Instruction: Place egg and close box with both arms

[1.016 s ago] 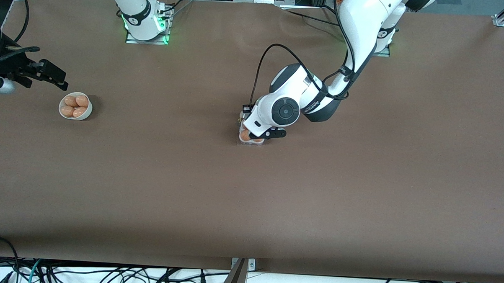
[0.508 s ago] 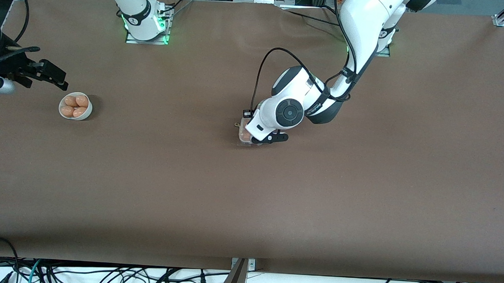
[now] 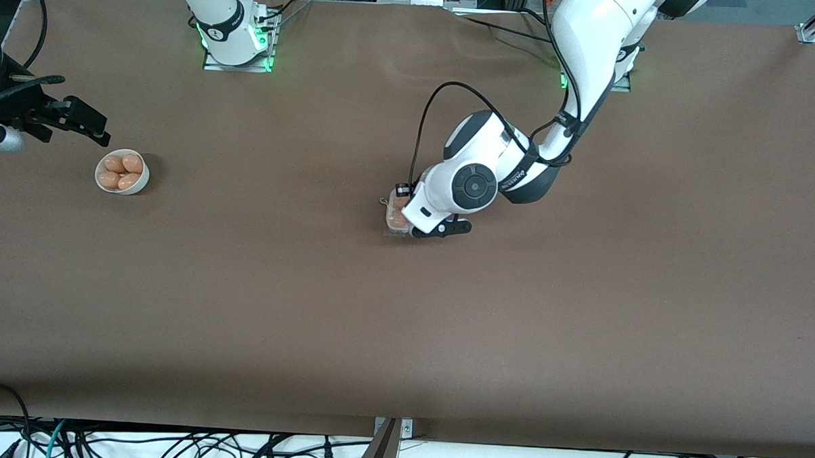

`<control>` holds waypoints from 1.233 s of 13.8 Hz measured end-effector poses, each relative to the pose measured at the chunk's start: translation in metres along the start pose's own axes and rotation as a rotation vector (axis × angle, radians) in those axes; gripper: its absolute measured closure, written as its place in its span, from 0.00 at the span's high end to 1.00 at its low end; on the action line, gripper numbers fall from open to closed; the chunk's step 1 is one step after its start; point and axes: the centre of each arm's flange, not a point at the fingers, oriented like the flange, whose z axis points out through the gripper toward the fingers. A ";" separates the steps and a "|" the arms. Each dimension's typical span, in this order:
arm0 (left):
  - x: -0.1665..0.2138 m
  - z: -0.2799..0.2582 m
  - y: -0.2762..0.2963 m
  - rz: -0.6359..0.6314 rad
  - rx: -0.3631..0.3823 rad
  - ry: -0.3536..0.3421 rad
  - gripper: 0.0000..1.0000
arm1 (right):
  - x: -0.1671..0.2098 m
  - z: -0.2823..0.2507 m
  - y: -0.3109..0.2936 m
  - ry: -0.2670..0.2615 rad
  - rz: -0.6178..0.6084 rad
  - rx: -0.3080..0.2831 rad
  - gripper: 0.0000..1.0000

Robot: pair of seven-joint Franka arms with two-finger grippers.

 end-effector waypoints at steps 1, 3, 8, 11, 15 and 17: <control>0.007 -0.010 -0.003 -0.009 -0.007 0.019 0.54 | 0.000 0.000 0.000 0.000 0.000 0.000 1.00; 0.021 -0.036 -0.011 -0.007 0.010 0.090 0.74 | 0.000 0.000 0.000 0.000 0.000 0.000 1.00; 0.014 -0.158 -0.037 0.018 0.055 0.293 1.00 | 0.000 0.000 0.000 0.000 0.000 0.000 1.00; 0.018 -0.234 -0.086 -0.032 0.091 0.396 1.00 | 0.000 0.000 0.000 0.000 0.000 0.000 1.00; 0.018 -0.303 -0.138 -0.100 0.114 0.489 1.00 | 0.000 0.000 0.000 0.000 0.000 0.000 1.00; 0.016 -0.334 -0.166 -0.106 0.156 0.497 1.00 | 0.000 0.000 0.000 0.000 0.000 0.000 1.00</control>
